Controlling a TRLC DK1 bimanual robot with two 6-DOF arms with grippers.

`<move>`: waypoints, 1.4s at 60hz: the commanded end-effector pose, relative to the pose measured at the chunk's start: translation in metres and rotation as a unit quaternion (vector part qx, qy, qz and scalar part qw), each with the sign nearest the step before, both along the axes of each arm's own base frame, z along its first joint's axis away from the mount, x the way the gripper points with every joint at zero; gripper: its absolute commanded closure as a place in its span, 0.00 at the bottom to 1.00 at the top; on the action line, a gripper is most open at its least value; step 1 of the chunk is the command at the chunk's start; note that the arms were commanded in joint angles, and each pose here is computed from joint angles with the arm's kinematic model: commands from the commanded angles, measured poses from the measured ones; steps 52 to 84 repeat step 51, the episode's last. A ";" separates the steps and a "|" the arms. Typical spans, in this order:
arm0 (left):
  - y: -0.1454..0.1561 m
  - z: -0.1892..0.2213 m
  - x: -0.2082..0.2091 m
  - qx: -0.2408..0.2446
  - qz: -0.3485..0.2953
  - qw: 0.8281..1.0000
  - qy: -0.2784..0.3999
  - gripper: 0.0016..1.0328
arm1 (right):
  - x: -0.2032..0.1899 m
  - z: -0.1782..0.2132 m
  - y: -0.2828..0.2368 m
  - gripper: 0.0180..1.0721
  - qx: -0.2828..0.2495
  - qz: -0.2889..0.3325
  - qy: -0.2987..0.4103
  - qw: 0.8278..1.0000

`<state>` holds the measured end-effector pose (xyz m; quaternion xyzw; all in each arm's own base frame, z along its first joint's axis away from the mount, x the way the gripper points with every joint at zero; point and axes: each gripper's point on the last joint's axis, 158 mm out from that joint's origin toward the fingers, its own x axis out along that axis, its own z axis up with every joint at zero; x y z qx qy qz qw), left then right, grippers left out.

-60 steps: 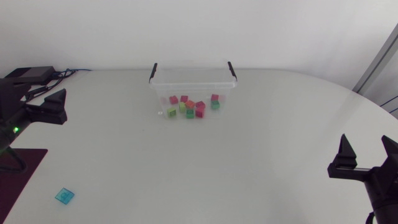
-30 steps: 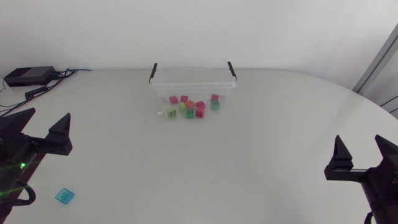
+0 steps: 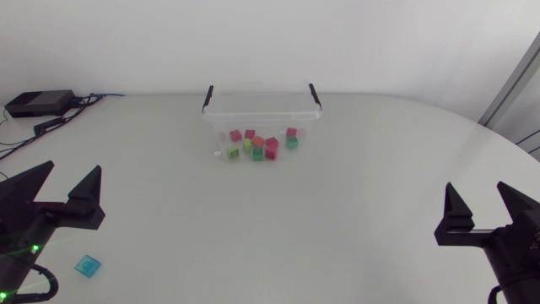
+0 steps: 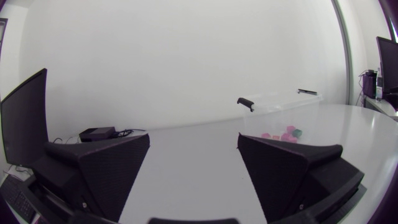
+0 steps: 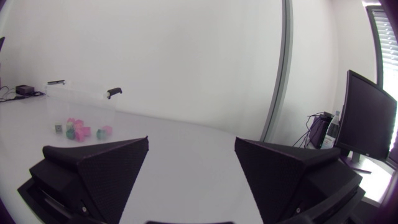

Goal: Pick up the duplo bricks and place them in the container

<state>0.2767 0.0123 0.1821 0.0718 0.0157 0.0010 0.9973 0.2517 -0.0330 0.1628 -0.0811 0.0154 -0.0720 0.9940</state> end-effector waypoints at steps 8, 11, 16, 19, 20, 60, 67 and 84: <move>-0.006 -0.016 -0.008 -0.034 -0.002 0.999 0.010 0.04 | 0.002 -0.012 0.011 0.05 0.036 0.022 0.010 0.999; -0.007 -0.018 -0.010 -0.039 -0.003 0.999 0.010 0.04 | 0.002 -0.012 0.013 0.05 0.041 0.027 0.010 0.999; -0.009 -0.021 -0.013 -0.046 -0.004 0.999 0.011 0.04 | 0.002 -0.012 0.017 0.05 0.050 0.035 0.010 0.998; -0.010 -0.023 -0.015 -0.050 -0.004 0.999 0.012 0.04 | 0.002 -0.013 0.019 0.05 0.056 0.040 0.011 0.998; -0.011 -0.023 -0.015 -0.052 -0.005 0.999 0.012 0.04 | 0.002 -0.013 0.020 0.05 0.058 0.042 0.011 0.997; -0.016 -0.032 -0.023 -0.072 -0.007 0.997 0.015 0.04 | 0.003 -0.014 0.031 0.05 0.083 0.065 0.012 0.994; -0.016 -0.032 -0.023 -0.072 -0.007 0.997 0.015 0.04 | 0.003 -0.014 0.031 0.05 0.083 0.065 0.012 0.994; -0.016 -0.032 -0.023 -0.072 -0.007 0.997 0.015 0.04 | 0.003 -0.014 0.031 0.05 0.083 0.065 0.012 0.994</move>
